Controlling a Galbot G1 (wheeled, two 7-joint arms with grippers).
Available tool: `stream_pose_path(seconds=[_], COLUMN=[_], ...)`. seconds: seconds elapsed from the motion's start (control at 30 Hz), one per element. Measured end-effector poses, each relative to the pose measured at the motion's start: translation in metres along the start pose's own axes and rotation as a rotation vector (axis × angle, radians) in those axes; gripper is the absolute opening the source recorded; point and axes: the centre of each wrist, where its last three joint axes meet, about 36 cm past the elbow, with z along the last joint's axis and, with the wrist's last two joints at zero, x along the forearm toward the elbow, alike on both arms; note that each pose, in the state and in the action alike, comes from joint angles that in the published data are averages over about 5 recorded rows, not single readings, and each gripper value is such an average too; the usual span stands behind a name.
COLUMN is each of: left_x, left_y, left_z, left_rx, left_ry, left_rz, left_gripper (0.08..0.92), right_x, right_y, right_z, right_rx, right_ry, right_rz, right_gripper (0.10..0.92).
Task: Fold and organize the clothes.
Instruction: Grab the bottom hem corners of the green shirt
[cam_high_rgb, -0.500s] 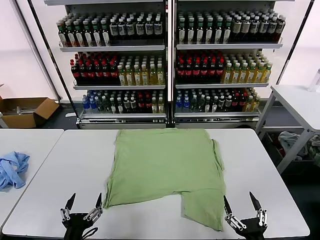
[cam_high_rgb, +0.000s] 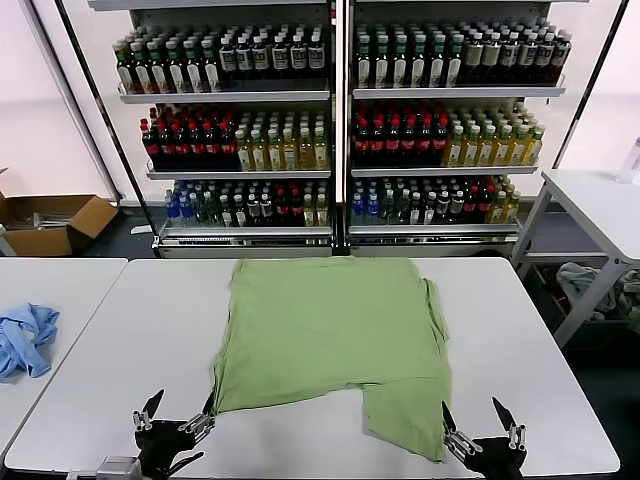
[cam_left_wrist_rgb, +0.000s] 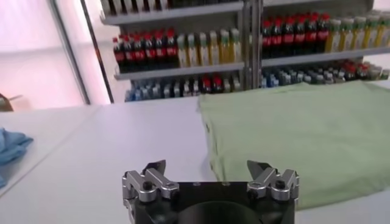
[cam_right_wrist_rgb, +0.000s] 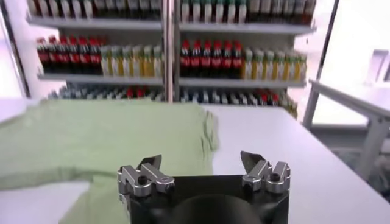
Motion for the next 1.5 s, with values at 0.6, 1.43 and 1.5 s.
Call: stream_pose_path(seconds=[0.6,1.43,1.5], left_x=[-0.025,-0.055,-0.057], left_y=[-0.001,0.006,0.006], left_z=[0.009,0.034,0.036], left_rx=[0.088,0.148,0.15], left_ry=[0.065,0.097,0.101], left_rz=[0.086,0.05,0.049], left_gripper=[0.823,0.776,0.755], right_x=[-0.011,-0.028,-0.028], right_y=[0.008,0.012,0.012], right_z=[0.014,0.027,0.027], right_rx=[-0.023,-0.041,-0.04], right_ry=[0.106,0.127,0.129], right_rz=[-0.055,-0.104,-0.107], right_gripper=[0.823,0.823,0.823])
